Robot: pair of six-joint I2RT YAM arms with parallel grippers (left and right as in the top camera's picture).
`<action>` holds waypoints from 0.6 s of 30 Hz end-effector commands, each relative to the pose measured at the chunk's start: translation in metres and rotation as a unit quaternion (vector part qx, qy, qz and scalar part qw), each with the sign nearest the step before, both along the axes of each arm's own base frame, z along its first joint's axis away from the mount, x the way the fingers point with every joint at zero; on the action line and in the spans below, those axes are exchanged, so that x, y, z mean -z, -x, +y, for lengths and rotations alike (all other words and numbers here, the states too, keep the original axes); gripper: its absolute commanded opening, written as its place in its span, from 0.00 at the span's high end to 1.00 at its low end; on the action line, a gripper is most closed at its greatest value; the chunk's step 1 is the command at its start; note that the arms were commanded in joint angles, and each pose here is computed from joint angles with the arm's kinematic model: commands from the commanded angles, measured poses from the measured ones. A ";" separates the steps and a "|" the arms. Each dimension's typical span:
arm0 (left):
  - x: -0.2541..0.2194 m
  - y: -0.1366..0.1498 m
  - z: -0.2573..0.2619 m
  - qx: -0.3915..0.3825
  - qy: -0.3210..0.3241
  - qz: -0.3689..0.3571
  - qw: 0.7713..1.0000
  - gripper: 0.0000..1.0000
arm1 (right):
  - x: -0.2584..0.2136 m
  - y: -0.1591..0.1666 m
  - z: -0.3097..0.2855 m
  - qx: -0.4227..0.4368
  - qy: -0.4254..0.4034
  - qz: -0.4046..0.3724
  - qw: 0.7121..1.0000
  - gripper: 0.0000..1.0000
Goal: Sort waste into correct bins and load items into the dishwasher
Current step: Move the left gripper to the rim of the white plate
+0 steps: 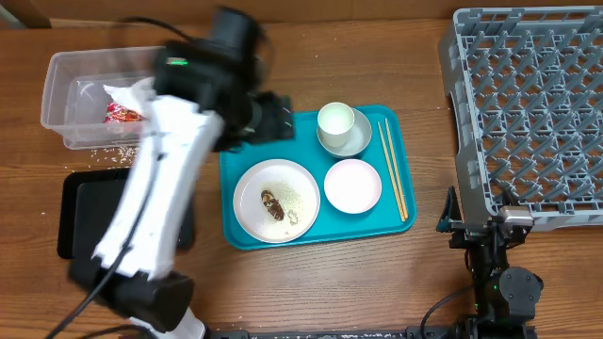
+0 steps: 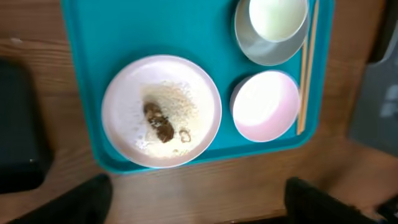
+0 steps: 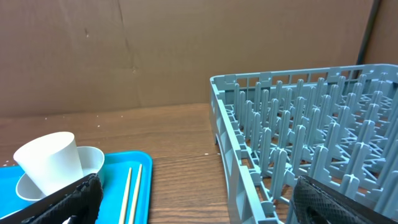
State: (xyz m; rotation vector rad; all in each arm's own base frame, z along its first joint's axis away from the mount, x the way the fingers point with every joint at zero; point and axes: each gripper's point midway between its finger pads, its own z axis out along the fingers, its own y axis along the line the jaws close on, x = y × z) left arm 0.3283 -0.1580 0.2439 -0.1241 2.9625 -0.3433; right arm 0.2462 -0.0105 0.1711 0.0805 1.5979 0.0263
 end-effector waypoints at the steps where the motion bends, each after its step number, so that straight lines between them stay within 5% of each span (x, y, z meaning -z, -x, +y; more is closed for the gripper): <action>1: 0.044 0.007 -0.021 0.021 -0.034 0.031 0.999 0.24 | 0.002 0.000 -0.001 0.003 0.003 -0.002 1.000 0.00; 5: 0.090 0.010 -0.043 0.038 -0.054 0.063 0.996 0.34 | 0.002 0.000 -0.001 0.003 0.002 -0.002 1.000 0.00; 7: 0.109 0.007 -0.041 0.035 -0.081 0.074 0.993 0.53 | 0.002 0.000 -0.001 0.003 0.002 -0.002 1.000 0.00; 9: 0.124 0.004 -0.037 0.014 -0.104 0.088 0.991 0.83 | 0.002 0.000 -0.001 0.003 0.003 -0.002 1.000 0.00; 10: 0.130 0.004 -0.036 0.005 -0.109 0.096 0.989 0.85 | 0.002 0.000 -0.001 0.003 0.002 -0.002 1.000 0.00; 16: 0.164 0.003 -0.040 -0.035 -0.121 0.136 0.983 0.66 | 0.002 0.000 -0.001 0.003 0.002 -0.002 1.000 0.00; 17: 0.169 0.002 -0.042 -0.036 -0.118 0.140 0.982 0.59 | 0.002 0.000 -0.001 0.003 0.002 -0.002 1.000 0.00; 18: 0.173 0.001 -0.045 -0.035 -0.112 0.144 0.983 0.40 | 0.002 0.000 -0.001 0.003 0.002 -0.002 1.000 0.00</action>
